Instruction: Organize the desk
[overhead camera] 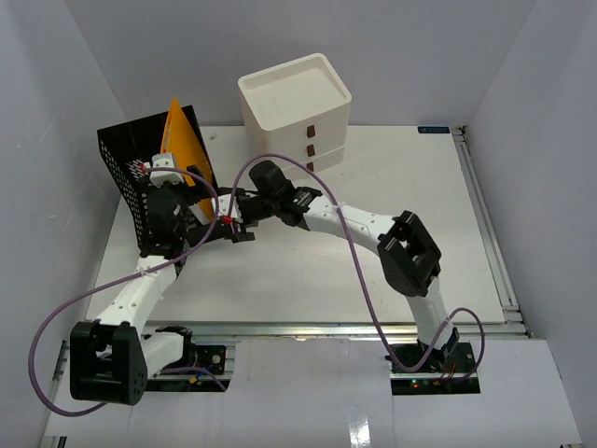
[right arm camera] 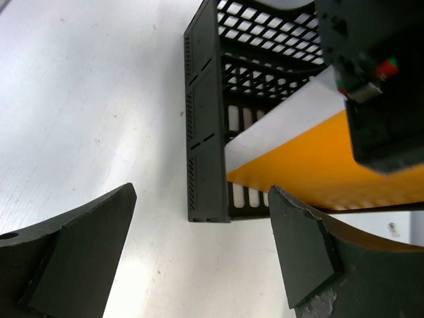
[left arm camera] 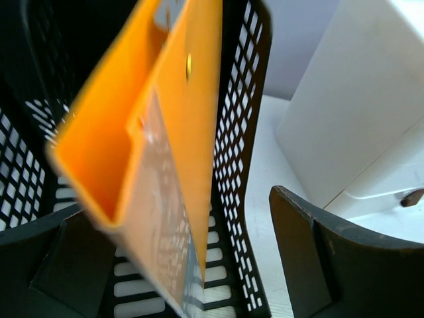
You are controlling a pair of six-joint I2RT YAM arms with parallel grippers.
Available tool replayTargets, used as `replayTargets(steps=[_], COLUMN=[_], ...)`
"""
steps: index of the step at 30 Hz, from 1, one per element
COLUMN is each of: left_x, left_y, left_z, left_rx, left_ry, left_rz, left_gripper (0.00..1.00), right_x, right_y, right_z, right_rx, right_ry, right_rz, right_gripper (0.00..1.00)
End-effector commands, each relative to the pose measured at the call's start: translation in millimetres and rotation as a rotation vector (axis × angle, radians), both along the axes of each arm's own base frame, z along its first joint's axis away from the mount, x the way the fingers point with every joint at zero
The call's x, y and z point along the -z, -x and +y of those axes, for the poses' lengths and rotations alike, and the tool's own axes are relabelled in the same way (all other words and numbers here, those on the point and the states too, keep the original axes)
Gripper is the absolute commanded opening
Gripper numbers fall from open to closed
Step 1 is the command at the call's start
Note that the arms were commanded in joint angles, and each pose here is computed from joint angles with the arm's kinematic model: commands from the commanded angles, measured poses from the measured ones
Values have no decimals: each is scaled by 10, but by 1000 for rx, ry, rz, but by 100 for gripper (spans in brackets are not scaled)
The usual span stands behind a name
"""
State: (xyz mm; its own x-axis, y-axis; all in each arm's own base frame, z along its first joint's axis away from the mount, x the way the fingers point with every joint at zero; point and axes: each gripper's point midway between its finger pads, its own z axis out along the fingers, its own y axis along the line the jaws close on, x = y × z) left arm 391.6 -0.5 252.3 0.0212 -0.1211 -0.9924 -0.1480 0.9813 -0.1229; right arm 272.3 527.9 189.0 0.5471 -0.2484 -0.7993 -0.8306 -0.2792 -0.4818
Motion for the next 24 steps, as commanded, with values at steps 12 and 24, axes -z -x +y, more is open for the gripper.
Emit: replayTargets(steps=[12, 24], left_x=[-1440, -1632], left_y=[774, 1644], left_z=[-169, -1130], left_rx=[138, 728], left_ry=[55, 218], left_rz=[-242, -231], left_gripper=[98, 98], right_x=[-449, -412], right_y=[-636, -623], right_z=[-1575, -3252], right_rx=[372, 833], right_ry=[-49, -97], right_rz=[433, 674], right_gripper=[90, 90])
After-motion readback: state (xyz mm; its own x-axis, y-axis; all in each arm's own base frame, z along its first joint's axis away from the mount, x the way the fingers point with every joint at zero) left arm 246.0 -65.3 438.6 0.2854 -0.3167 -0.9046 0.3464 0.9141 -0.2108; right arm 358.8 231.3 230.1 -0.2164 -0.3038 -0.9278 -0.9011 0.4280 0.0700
